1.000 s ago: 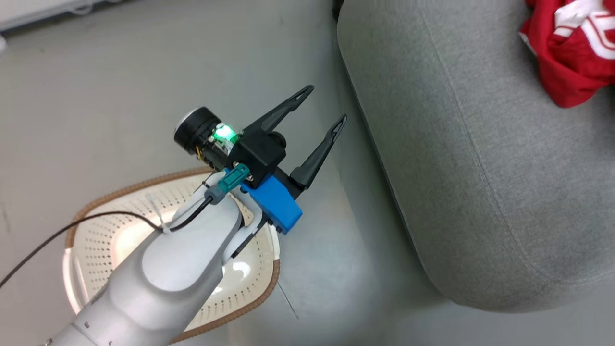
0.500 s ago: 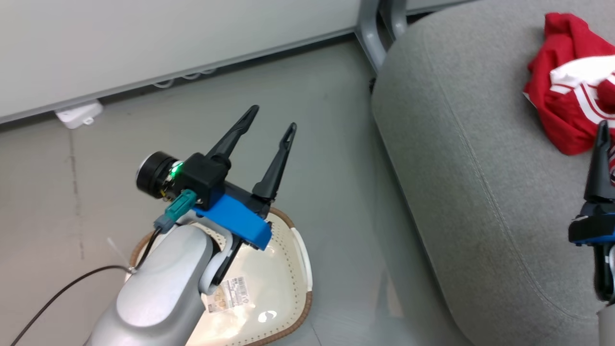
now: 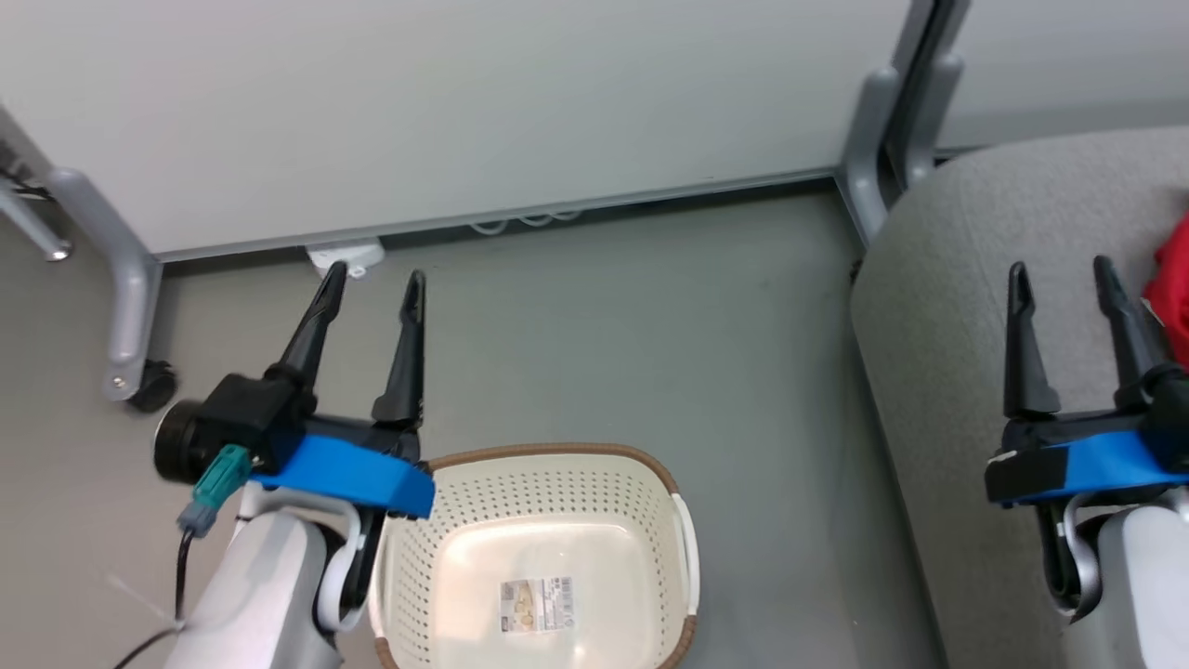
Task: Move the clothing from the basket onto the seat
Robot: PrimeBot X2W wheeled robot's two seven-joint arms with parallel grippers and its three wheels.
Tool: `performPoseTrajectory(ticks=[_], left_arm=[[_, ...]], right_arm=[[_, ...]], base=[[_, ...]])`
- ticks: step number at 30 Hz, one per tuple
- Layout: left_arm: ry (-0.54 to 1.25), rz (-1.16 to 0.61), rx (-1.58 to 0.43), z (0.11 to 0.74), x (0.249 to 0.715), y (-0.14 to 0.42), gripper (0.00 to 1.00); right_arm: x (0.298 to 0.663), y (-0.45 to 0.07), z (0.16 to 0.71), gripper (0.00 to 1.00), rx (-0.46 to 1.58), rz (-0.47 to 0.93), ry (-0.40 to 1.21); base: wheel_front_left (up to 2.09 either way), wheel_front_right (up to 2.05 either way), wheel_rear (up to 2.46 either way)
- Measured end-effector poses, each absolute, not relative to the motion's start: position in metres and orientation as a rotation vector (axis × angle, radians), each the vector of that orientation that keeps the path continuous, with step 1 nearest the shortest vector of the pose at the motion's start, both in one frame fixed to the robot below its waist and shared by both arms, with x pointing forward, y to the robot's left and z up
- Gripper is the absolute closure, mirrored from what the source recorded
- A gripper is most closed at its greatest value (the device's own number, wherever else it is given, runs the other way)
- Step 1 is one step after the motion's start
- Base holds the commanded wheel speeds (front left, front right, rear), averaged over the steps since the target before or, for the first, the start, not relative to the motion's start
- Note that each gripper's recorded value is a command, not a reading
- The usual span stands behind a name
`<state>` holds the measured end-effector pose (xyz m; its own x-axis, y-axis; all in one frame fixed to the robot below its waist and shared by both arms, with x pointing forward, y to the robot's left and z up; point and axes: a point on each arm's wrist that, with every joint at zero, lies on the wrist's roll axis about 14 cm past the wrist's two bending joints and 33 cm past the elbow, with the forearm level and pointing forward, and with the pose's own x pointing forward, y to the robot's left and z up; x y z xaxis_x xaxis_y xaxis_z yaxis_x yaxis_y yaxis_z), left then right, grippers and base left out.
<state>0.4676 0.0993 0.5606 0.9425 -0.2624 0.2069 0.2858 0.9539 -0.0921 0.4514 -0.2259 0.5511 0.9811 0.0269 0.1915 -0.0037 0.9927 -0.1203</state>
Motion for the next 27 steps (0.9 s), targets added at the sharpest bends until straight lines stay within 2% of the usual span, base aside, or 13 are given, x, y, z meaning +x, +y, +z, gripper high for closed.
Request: performPoseTrajectory(ticks=[10, 18, 27], left_arm=[[-0.172, -0.091, -0.126, 0.548, 0.422, 0.164, 0.00], [-0.143, -0.056, -0.135, 0.534, 0.393, 0.176, 0.00], [-0.118, -0.055, -0.151, 0.523, 0.379, 0.176, 0.00]], right_arm=[[0.437, -0.171, 0.541, 0.00, -0.042, 0.137, -0.170], [0.414, -0.150, 0.519, 0.00, 0.009, 0.181, -0.106], [0.396, -0.151, 0.504, 0.00, 0.043, 0.161, -0.063]], base=[[0.00, 0.00, 0.00], [0.00, 0.00, 0.00], [0.00, 0.00, 0.00]])
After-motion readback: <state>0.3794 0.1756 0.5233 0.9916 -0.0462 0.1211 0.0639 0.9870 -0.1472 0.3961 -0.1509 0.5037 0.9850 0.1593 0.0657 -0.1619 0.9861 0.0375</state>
